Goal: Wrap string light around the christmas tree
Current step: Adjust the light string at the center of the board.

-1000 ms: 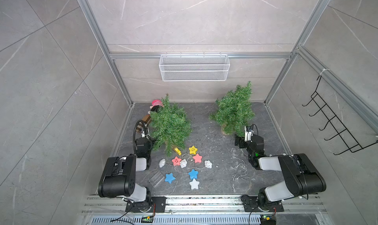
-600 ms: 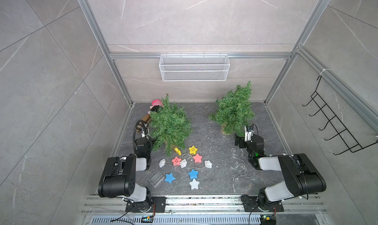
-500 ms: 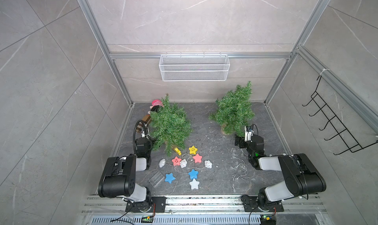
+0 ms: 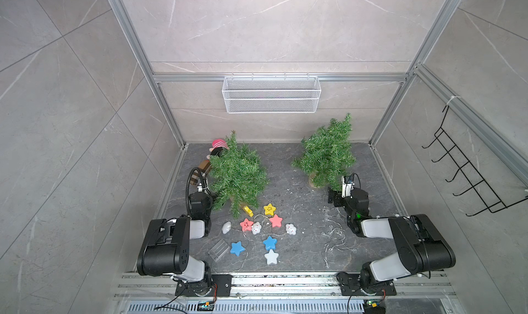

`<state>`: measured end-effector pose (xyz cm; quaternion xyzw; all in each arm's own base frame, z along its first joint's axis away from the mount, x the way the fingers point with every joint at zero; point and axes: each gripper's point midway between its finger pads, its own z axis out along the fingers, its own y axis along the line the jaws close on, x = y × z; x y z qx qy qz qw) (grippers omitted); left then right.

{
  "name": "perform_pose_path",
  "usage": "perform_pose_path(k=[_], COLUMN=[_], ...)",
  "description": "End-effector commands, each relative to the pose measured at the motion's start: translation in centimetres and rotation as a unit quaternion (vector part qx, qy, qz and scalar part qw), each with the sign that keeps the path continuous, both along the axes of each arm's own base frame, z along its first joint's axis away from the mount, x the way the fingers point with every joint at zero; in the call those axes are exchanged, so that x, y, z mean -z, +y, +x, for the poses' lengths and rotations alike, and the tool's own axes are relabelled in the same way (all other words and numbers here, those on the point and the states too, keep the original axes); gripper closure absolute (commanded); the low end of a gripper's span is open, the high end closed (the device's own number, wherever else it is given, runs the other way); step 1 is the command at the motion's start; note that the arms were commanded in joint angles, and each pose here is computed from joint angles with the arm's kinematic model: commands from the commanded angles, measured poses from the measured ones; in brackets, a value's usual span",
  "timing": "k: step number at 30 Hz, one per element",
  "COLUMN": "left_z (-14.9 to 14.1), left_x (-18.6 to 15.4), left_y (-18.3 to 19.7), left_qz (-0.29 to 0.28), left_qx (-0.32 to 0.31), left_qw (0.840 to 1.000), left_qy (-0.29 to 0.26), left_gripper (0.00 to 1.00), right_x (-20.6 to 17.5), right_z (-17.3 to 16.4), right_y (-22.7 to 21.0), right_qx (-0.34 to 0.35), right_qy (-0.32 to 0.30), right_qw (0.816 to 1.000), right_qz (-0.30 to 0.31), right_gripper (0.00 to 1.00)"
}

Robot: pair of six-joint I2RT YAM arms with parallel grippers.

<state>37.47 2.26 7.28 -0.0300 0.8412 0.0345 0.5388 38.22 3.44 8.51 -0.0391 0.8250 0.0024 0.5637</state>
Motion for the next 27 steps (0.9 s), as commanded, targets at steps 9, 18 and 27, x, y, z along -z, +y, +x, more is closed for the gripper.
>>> perform_pose_path(k=[9,18,27], left_z=[-0.4,-3.4,-5.3], left_x=[-3.5,-3.6,-5.8], left_y=[-0.5,0.7,-0.2], left_qz=[0.019,0.02,0.01], left_qx=[0.0,-0.066,-0.091], left_qw=[0.999,0.998,0.996], left_qy=[-0.05,0.009,0.004], left_gripper=[0.0,0.0,0.0], right_x=[-3.7,-4.2,-5.5], right_z=[-1.0,-3.2,-5.8], right_y=[1.5,1.8,0.5], right_qx=[-0.022,0.005,0.087], right_qy=[-0.032,0.023,0.147], right_qw=[0.999,1.0,0.985], right_qz=[-0.023,0.0,0.033], right_gripper=[0.01,0.01,0.01])
